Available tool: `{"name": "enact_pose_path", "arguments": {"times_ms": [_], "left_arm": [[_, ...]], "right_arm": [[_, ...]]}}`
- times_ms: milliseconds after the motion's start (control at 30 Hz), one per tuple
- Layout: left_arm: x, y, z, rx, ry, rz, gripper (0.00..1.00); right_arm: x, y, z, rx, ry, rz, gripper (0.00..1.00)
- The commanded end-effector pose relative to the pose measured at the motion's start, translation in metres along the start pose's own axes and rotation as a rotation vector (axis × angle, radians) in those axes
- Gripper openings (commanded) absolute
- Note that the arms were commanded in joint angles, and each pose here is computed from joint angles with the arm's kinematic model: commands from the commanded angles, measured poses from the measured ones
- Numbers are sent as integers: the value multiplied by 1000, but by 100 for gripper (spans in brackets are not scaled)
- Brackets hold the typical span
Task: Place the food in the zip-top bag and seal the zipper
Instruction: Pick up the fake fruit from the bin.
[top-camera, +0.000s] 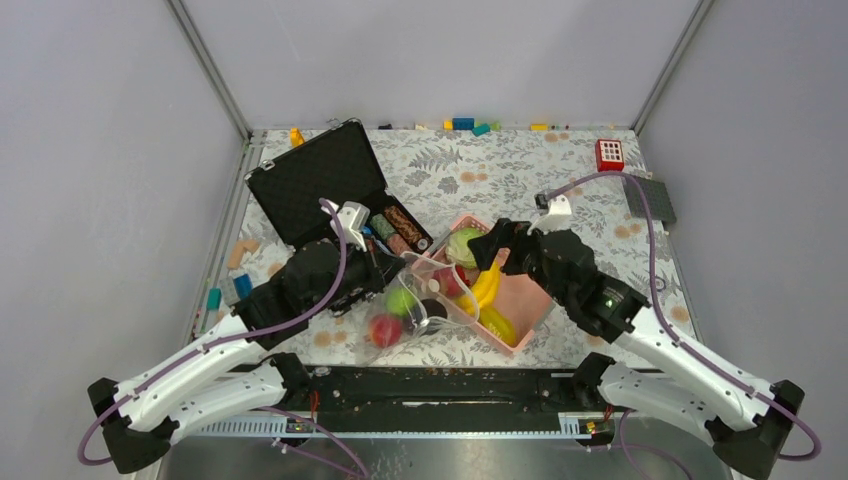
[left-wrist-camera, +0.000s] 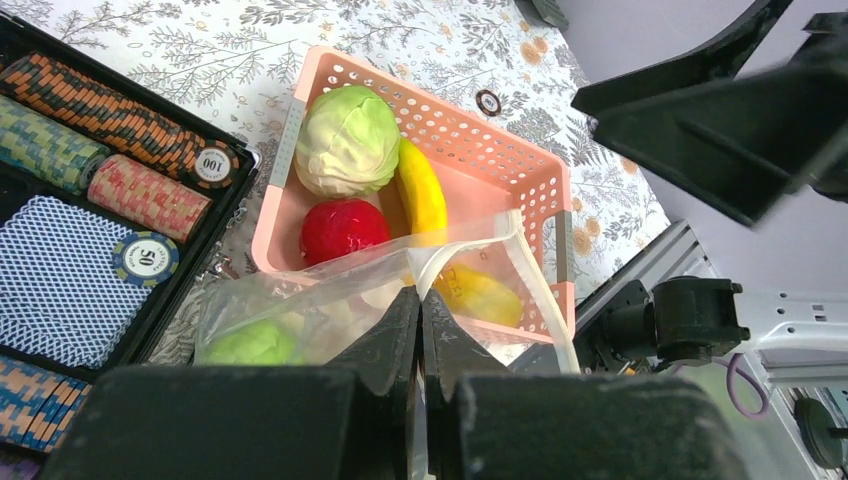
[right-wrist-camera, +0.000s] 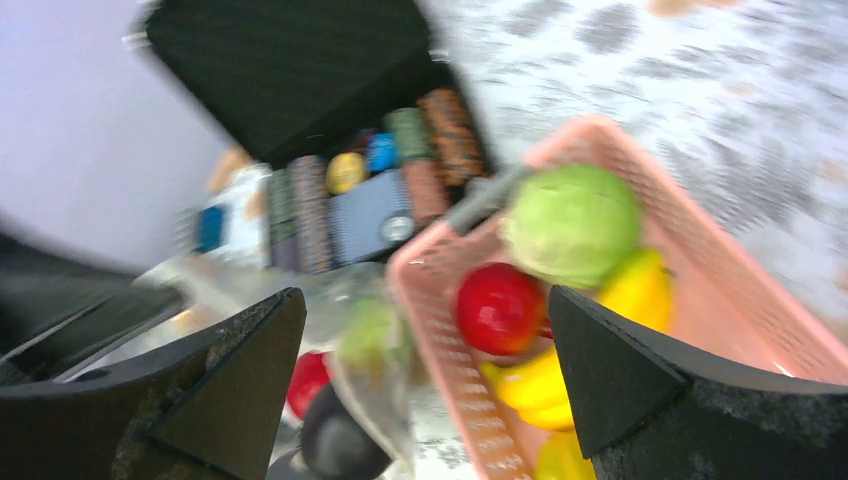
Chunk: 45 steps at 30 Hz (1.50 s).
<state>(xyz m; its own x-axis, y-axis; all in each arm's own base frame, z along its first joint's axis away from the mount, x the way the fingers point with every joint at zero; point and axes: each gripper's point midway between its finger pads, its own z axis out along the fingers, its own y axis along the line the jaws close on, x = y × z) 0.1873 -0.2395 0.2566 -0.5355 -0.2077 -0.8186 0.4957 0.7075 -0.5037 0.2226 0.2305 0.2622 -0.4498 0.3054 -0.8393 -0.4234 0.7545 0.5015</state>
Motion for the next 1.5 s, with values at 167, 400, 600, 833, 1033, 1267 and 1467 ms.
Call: {"name": "enact_pose_path", "arguments": {"times_ms": [167,400,600,833,1033,1267,1467], "left_arm": [[-25,5,-18,-27,-115,1,0],[-20,9,-16,-43,-101,-3,0],[-19,10,-15,-46,-97,-1,0],[-18,10,-14,-48,-92,-4,0],[-15,9,-13,-44,-80,-9,0],[-16,8,-13,-36,-81,-12,0],[-14,4,-10,-21,-71,-18,0]], "right_arm": [[59,-114,0,632,240,115,97],[94,-130,29,726,384,76,93],[129,-135,50,715,472,103,84],[159,-152,55,747,533,101,78],[173,-168,57,761,534,112,71],[147,-171,46,744,411,80,46],[95,-163,32,690,207,33,29]]}}
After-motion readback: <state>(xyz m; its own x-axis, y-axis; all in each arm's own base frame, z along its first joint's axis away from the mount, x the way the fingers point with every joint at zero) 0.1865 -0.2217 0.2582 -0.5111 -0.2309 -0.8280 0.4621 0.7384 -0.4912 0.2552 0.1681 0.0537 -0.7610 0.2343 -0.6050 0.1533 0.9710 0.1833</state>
